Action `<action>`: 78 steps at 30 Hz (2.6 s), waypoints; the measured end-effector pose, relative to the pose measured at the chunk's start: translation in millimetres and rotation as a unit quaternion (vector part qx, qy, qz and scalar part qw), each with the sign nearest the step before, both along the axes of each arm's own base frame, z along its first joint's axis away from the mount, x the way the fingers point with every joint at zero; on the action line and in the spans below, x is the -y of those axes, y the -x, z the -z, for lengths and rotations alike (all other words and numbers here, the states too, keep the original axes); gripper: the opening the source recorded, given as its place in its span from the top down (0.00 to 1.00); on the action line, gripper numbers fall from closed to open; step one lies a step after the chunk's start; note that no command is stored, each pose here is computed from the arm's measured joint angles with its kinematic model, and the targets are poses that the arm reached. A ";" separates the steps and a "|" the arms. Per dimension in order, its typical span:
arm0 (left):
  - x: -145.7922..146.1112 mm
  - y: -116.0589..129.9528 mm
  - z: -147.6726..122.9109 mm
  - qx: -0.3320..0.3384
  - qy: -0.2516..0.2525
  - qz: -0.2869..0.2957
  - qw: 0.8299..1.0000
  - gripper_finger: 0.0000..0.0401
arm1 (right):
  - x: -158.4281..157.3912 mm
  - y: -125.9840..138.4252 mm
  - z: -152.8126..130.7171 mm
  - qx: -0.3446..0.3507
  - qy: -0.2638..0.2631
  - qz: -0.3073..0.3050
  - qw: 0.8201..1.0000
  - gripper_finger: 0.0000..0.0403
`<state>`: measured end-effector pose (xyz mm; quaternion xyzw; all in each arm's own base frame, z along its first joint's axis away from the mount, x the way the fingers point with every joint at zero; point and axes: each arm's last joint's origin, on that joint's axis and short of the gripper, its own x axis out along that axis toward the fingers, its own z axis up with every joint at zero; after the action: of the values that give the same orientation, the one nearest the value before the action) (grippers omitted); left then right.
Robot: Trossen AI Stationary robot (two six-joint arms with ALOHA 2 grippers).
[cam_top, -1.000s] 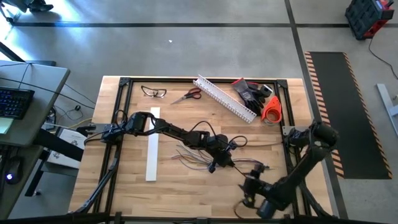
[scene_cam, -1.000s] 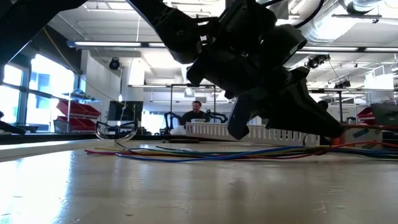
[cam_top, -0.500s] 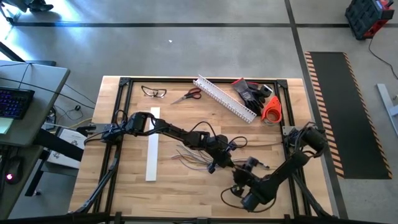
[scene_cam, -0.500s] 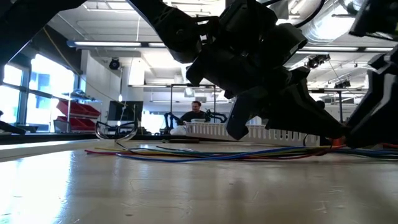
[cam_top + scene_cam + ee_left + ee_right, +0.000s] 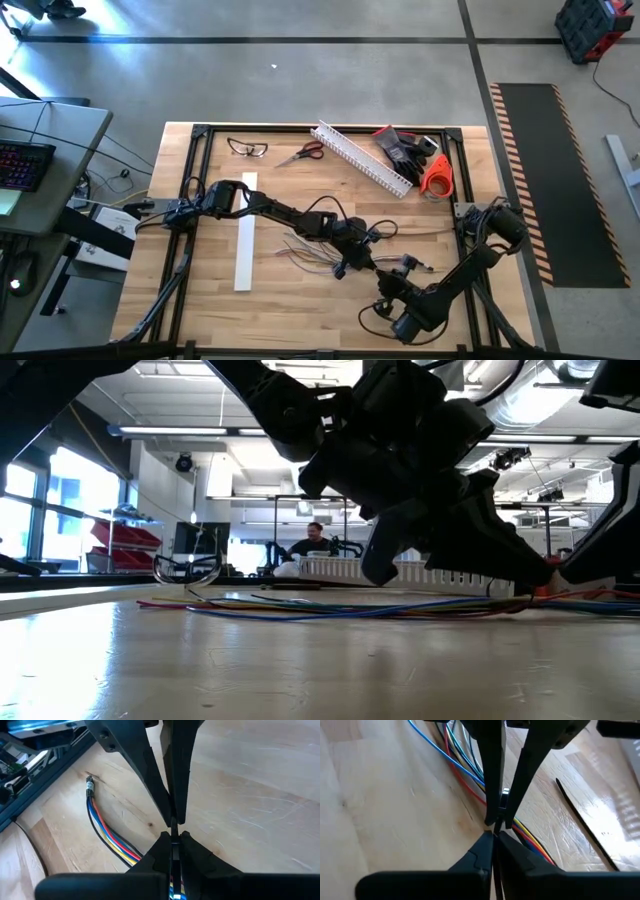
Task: Ziptie cables
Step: Wrap the bottom black zip tie on the cable wires
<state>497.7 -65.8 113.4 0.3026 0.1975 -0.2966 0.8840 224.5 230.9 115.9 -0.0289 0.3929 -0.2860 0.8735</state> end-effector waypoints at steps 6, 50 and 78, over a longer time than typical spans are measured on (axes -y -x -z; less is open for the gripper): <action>0.0 -0.4 -0.6 0.002 0.003 -0.002 1.000 0.99 | -4.3 4.6 0.1 0.021 -0.026 0.021 0.999 1.00; -7.6 -0.9 -1.5 -0.003 0.004 -0.016 1.000 0.99 | -24.2 63.8 -79.8 0.010 -0.096 -0.044 0.994 0.52; -3.8 0.0 -0.8 -0.007 0.003 -0.012 1.000 0.99 | 5.0 -3.2 4.2 -0.027 0.040 -0.008 0.999 0.87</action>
<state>497.7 -62.0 114.2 0.2952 0.2062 -0.2883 0.8873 227.6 225.9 111.7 -0.0744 0.4044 -0.2936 0.8630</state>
